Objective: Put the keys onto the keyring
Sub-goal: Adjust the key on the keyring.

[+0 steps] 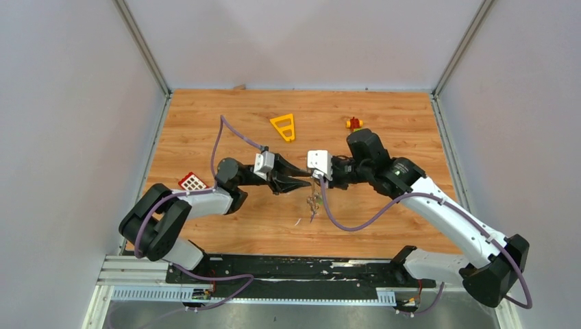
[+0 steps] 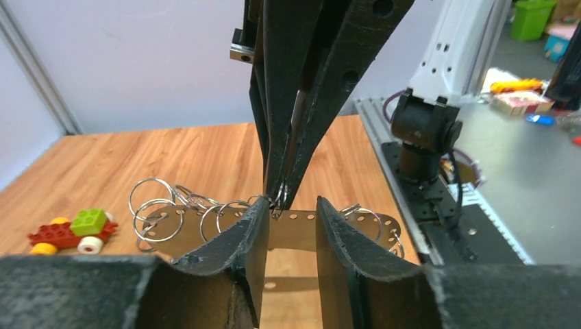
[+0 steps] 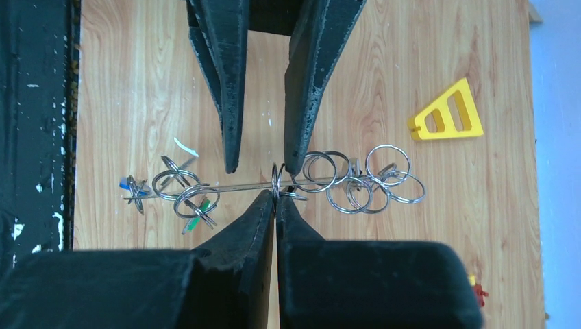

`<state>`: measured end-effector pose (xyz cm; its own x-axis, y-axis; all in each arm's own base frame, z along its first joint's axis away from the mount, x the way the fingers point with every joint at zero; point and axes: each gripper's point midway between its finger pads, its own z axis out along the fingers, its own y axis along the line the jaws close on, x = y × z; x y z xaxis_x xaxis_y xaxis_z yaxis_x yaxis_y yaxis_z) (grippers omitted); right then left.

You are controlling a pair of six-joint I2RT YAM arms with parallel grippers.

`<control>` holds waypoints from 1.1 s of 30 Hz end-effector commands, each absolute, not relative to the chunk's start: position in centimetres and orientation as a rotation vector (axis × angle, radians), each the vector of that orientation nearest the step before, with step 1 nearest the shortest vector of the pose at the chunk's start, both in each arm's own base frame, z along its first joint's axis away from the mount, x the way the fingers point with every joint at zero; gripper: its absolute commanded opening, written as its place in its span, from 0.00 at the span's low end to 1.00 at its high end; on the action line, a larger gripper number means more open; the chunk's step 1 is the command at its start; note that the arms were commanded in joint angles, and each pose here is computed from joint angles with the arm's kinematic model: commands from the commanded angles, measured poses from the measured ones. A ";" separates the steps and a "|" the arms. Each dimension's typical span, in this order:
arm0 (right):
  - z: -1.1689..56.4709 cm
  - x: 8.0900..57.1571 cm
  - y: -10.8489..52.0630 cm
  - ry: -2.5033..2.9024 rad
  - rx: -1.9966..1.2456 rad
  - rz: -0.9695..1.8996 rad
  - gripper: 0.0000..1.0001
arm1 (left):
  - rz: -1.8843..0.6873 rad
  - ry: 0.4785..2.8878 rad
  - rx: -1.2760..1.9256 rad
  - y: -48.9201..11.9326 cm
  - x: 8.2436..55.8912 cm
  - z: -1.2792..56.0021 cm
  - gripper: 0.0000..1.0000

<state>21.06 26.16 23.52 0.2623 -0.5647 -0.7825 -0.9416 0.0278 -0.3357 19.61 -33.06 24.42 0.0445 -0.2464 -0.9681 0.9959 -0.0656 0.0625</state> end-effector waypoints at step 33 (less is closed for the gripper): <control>22.7 22.4 27.0 1.657 -1.847 0.205 0.00 | -1.035 0.702 1.301 -33.7 20.4 22.4 0.31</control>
